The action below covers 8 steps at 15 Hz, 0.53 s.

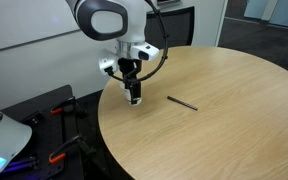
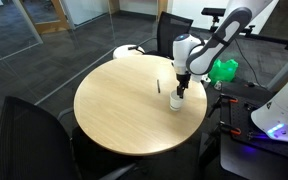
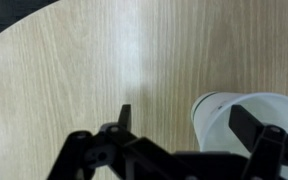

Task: Move the cup away from you then put the marker in the cup

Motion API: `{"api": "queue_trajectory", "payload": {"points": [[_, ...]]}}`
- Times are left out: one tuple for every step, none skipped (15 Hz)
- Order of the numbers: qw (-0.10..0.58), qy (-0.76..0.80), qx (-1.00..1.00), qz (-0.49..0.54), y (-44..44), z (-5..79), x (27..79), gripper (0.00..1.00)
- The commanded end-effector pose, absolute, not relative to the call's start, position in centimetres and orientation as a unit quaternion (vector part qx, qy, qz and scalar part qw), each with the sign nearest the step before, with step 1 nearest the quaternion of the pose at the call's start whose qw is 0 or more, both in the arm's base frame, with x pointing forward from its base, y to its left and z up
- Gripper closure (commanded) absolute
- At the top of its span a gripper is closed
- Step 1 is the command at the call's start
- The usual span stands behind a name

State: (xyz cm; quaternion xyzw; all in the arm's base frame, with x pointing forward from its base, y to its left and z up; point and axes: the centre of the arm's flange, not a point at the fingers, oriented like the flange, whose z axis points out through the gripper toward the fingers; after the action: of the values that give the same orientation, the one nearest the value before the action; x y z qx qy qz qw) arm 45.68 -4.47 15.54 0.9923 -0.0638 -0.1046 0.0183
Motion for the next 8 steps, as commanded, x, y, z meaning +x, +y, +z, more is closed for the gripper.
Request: {"api": "queue_trajectory", "payload": {"points": [[0.011, -0.057, 0.993, -0.099, -4.5, 14.6, 47.0, 0.25], [0.012, -0.056, 0.993, -0.099, -4.5, 14.5, 47.2, 0.26], [0.013, -0.055, 0.993, -0.099, -4.4, 14.5, 47.5, 0.34], [0.014, -0.055, 0.994, -0.098, -4.3, 14.5, 47.7, 0.42], [0.014, -0.054, 0.994, -0.097, -4.3, 14.5, 47.9, 0.51], [0.015, -0.054, 0.994, -0.096, -4.2, 14.6, 48.1, 0.58], [0.015, -0.053, 0.994, -0.095, -4.1, 14.7, 48.3, 0.65], [0.015, -0.052, 0.994, -0.093, -4.0, 14.8, 48.4, 0.73]]}}
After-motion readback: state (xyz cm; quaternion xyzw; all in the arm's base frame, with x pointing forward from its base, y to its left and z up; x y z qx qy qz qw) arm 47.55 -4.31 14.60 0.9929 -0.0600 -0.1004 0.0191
